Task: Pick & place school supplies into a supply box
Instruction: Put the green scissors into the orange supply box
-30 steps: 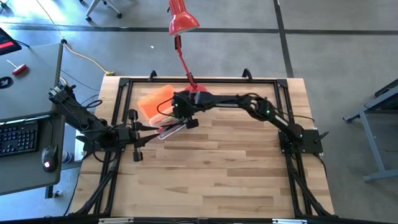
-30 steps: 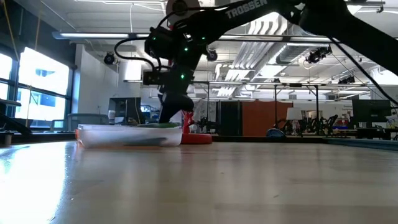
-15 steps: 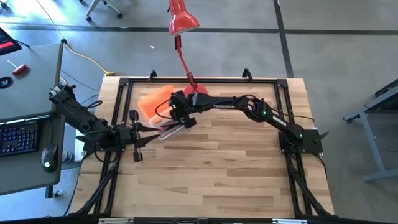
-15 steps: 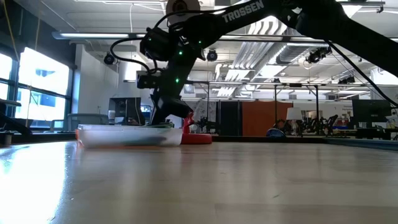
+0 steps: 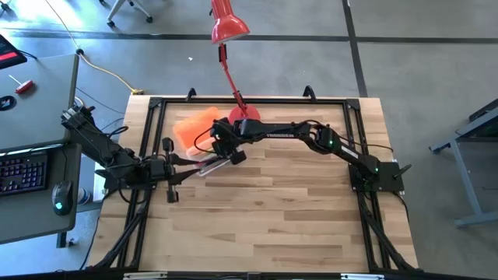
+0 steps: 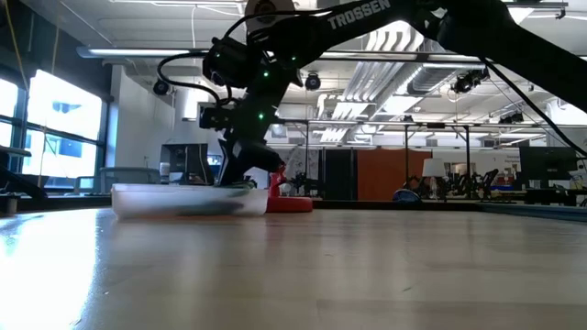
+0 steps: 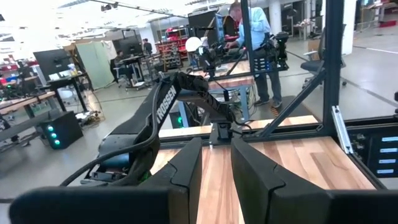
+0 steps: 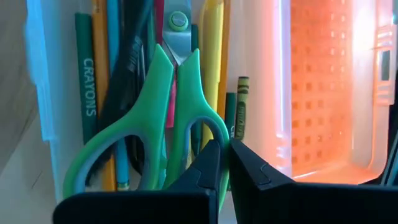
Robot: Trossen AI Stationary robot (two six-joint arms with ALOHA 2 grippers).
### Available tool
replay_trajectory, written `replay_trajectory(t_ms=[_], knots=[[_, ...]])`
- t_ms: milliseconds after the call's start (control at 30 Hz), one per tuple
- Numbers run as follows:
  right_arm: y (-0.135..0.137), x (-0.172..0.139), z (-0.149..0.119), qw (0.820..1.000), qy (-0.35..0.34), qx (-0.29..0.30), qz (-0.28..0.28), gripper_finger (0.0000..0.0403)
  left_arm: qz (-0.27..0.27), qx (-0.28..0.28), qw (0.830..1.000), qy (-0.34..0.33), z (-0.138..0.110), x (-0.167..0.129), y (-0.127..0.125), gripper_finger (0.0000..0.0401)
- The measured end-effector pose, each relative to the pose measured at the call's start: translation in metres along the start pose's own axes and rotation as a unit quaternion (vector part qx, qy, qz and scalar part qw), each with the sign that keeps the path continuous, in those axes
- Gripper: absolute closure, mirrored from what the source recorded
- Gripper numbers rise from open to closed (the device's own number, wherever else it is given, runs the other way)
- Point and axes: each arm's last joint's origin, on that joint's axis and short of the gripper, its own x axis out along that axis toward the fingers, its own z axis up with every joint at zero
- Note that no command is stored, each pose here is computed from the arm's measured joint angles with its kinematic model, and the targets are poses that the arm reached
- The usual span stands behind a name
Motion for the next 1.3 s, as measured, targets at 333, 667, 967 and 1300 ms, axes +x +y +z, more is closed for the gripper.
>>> replay_trajectory(t_ms=[333, 667, 967, 1300], knots=[[0.010, -0.001, -0.005, 0.998, 0.019, 0.002, 0.060, 0.0400, -0.037, -0.004, 0.999, -0.008, 0.000, 0.000, -0.002, 0.0284], [0.017, -0.003, 0.008, 0.999, 0.014, -0.019, 0.021, 0.0400, -0.037, -0.010, 0.999, -0.007, 0.000, 0.000, -0.002, 0.0284], [0.024, -0.005, 0.014, 0.999, 0.034, -0.015, 0.003, 0.0400, -0.071, 0.018, 0.997, 0.014, -0.006, 0.000, -0.005, 0.0284], [0.024, -0.005, 0.016, 0.997, 0.042, 0.061, -0.026, 0.0400, -0.074, 0.022, 0.997, 0.018, -0.007, -0.001, -0.005, 0.0284]])
